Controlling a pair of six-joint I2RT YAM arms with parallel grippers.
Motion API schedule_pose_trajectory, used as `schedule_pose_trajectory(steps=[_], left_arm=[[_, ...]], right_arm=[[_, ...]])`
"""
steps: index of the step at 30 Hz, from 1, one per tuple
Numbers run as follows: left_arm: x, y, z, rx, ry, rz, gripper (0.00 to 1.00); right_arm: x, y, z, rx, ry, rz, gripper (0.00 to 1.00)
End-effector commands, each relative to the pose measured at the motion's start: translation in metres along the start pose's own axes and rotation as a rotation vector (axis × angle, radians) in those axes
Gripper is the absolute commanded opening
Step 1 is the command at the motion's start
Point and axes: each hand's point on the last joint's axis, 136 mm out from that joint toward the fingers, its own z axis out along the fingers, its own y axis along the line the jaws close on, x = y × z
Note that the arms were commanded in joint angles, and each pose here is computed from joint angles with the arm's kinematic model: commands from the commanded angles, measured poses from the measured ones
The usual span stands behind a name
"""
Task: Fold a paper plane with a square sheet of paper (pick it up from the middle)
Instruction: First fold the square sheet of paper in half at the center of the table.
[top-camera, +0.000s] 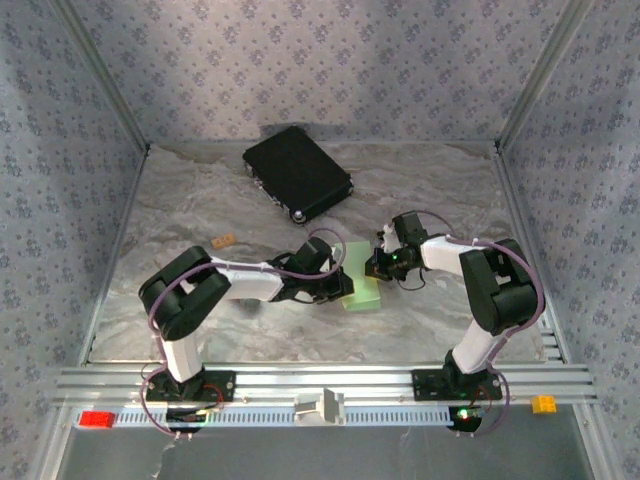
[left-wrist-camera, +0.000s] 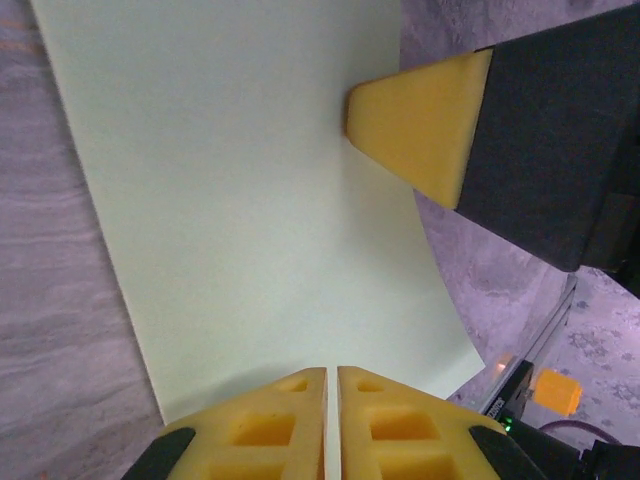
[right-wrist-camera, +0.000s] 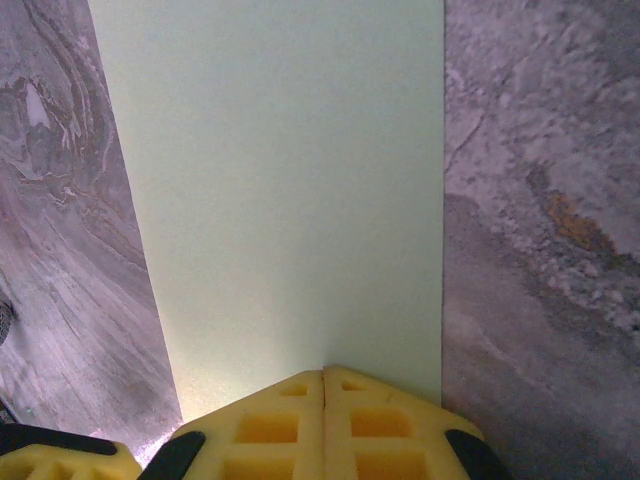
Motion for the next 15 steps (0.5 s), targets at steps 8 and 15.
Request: schedule_pose_trajectory(steps=[8,15], left_arm=[[0.033,0.051,0.009,-0.165,0.112,0.028,0.11],[0.057,0.053,0.001,-0.216,0.172,0.176,0.12]], right_arm=[[0.037,-0.059,0.003,0.230,0.092,0.106,0.00],[0.037,-0.059,0.004,0.231,0.093,0.108,0.00]])
